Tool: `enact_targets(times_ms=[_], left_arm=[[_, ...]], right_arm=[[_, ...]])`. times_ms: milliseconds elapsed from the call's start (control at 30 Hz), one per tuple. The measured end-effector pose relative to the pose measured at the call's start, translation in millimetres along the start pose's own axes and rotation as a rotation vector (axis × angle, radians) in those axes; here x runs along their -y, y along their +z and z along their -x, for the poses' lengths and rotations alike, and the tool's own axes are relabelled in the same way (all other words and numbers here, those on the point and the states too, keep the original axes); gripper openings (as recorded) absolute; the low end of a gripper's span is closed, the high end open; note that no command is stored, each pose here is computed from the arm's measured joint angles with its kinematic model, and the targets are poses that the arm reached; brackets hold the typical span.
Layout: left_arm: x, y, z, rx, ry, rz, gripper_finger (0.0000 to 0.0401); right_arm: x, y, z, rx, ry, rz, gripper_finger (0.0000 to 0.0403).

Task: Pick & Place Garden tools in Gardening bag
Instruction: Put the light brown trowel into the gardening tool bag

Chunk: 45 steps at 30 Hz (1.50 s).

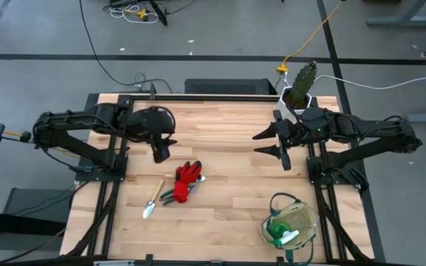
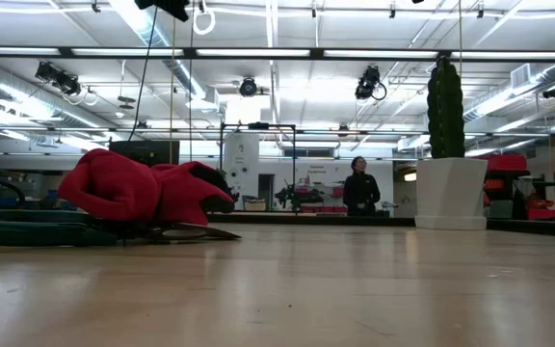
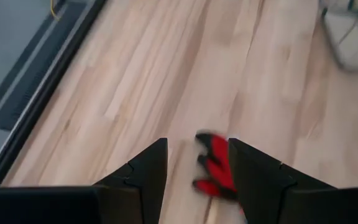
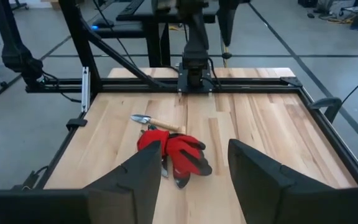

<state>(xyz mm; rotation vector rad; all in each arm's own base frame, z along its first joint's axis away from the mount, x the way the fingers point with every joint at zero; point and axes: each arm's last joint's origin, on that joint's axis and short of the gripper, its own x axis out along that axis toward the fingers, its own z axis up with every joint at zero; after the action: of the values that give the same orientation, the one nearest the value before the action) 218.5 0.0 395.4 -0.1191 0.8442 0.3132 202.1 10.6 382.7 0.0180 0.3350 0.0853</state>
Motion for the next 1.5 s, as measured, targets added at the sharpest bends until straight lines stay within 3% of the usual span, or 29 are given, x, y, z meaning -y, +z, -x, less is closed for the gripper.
enact_targets(times_ms=[200, 433, 567, 833, 1133, 1500], left_arm=[[0.4, -9.6, -6.3, -0.140, -0.015, -0.105, 0.0174], [0.9, -13.5, -8.2, -0.187, -0.046, -0.183, 0.0174], [1.8, -27.9, -20.8, -0.242, -0.082, -0.186, 0.0174], [1.3, -65.1, -50.5, -0.305, -0.122, -0.143, 0.0174], [2.8, -100.0, -78.5, -0.388, -0.185, -0.019, 0.0174], [21.9, -127.2, -77.5, -0.414, -0.196, 0.058, 0.0174]], right_arm=[[1.0, 3.2, 0.0, 0.034, -0.037, -0.033, 0.0186], [3.1, 6.0, 0.2, 0.068, -0.110, -0.079, 0.0186], [3.1, 6.6, 0.3, 0.074, -0.110, -0.080, 0.0186], [3.1, 6.7, 0.2, 0.075, -0.109, -0.082, 0.0186], [4.6, 5.9, -3.6, 0.068, -0.155, -0.083, 0.0186], [5.1, 2.3, -14.2, 0.028, -0.157, -0.081, 0.0186]])
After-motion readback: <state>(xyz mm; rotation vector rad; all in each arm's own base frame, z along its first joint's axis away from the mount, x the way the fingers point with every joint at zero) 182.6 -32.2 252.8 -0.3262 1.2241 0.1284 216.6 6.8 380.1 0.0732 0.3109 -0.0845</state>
